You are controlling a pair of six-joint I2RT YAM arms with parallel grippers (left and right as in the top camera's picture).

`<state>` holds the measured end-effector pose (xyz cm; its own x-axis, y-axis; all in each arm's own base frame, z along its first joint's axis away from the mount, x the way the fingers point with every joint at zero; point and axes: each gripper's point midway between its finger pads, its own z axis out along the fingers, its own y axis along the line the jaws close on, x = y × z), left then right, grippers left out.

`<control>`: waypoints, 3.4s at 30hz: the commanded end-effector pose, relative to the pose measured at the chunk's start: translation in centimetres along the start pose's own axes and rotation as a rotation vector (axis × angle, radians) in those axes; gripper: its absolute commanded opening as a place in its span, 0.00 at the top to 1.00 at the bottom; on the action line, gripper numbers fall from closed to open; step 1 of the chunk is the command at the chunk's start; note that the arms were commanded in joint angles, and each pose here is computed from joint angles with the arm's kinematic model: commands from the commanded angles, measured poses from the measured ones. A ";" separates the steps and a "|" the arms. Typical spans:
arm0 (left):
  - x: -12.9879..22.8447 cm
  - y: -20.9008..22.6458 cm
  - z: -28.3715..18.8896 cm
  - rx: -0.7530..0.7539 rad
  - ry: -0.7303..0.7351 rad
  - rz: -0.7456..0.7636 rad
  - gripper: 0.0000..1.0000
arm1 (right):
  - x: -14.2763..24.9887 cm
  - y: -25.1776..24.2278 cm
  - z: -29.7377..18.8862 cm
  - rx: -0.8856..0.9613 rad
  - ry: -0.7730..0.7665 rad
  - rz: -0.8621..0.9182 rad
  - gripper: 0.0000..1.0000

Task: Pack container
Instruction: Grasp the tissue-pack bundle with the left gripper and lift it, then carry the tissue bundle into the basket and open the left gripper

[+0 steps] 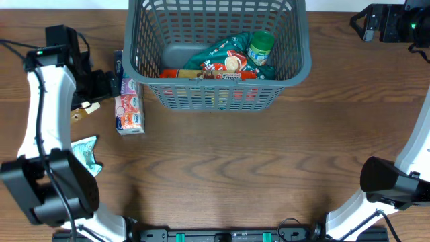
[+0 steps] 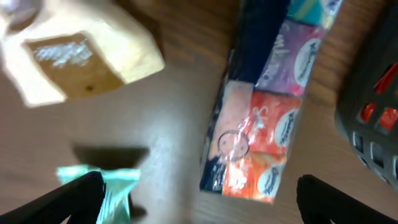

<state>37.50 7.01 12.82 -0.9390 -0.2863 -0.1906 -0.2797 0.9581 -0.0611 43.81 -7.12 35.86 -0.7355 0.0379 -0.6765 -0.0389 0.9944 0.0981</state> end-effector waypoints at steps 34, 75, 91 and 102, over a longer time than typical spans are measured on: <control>-1.8 -4.9 12.8 0.162 0.092 0.261 0.02 | 1.6 0.1 0.3 -0.019 0.064 0.008 0.01; -6.6 -2.4 -19.7 0.086 -0.620 0.118 0.94 | 2.4 0.2 0.3 -0.026 0.094 -0.020 0.01; -2.1 -22.9 -26.3 0.070 -0.965 1.350 0.94 | 2.5 0.3 0.3 -0.027 0.097 -0.019 0.01; -2.8 -31.9 -14.3 0.157 -0.829 1.673 0.94 | 2.7 0.3 0.2 -0.029 0.109 -0.015 0.01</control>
<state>44.24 -21.76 33.15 0.1250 0.8239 -0.5528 0.7344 0.2979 0.6099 42.06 -6.63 34.15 -0.7985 0.0171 -0.6018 -0.0589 0.9926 0.1064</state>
